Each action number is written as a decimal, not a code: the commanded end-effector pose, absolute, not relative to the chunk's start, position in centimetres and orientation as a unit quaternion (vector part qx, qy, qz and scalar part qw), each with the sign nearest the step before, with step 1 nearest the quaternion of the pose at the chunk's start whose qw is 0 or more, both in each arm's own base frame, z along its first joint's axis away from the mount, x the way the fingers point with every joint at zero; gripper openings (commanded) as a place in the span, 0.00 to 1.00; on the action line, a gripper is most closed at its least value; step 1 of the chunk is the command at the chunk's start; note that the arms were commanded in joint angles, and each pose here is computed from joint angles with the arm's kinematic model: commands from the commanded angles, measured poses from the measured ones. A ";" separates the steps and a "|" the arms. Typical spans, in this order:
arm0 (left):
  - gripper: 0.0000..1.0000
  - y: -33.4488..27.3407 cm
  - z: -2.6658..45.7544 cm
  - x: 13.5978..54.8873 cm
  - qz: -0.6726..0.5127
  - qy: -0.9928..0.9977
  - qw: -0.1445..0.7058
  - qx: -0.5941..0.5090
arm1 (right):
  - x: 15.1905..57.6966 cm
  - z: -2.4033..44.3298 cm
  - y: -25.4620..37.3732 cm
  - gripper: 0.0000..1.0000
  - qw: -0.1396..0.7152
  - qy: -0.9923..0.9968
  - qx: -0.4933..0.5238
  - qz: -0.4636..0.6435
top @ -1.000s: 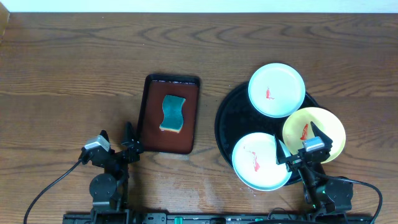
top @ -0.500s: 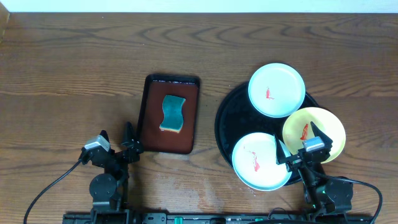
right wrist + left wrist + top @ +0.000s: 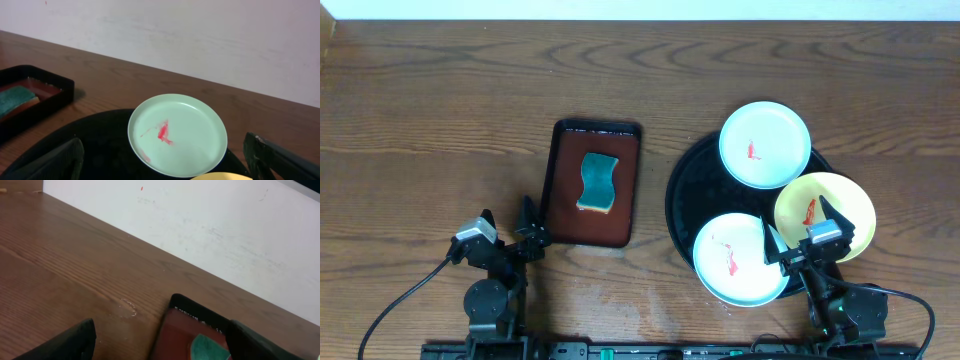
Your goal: Clean dirty plates on tray and stack at the side
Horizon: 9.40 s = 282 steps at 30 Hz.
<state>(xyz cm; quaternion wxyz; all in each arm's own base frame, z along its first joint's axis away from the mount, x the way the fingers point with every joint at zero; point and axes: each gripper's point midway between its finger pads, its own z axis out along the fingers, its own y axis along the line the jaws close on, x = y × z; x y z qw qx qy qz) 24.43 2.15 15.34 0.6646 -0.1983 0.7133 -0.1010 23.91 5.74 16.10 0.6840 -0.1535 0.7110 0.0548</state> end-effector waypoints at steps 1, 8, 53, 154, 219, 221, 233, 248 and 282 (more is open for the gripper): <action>0.83 2.7 13.8 24.2 -0.083 0.730 0.647 -0.207 | 23.9 16.1 5.6 0.99 0.684 0.711 -0.155 0.049; 0.83 2.7 13.8 24.2 -0.083 0.730 0.647 -0.206 | 23.9 16.1 5.6 0.99 0.684 0.711 -0.155 0.049; 0.83 2.7 13.8 24.2 -0.083 0.730 0.647 -0.207 | 23.9 16.1 5.6 0.99 0.684 0.711 -0.155 0.049; 0.47 -10.3 0.9 34.2 -0.048 0.991 0.112 -0.058 | 23.1 16.8 10.9 0.77 0.130 0.952 0.000 0.275; 0.59 -10.0 8.7 33.0 -0.070 0.981 0.172 -0.055 | 24.0 4.8 6.3 0.40 0.156 0.970 0.093 0.163; 0.59 -10.0 8.7 33.0 -0.070 0.981 0.172 -0.055 | 23.8 4.0 6.0 0.39 0.142 0.974 0.095 0.148; 0.59 -9.9 8.5 32.5 -0.066 0.983 0.161 -0.055 | 23.9 -1.2 6.7 0.01 0.067 0.980 0.119 0.146; 0.59 -11.5 1.8 31.9 -0.084 0.993 0.065 -0.051 | 25.6 -1.0 6.0 0.01 0.102 0.977 0.135 0.129; 0.08 -21.5 12.4 32.6 -0.150 0.981 0.095 0.078 | 25.7 -1.0 6.2 0.01 0.103 0.976 0.133 0.135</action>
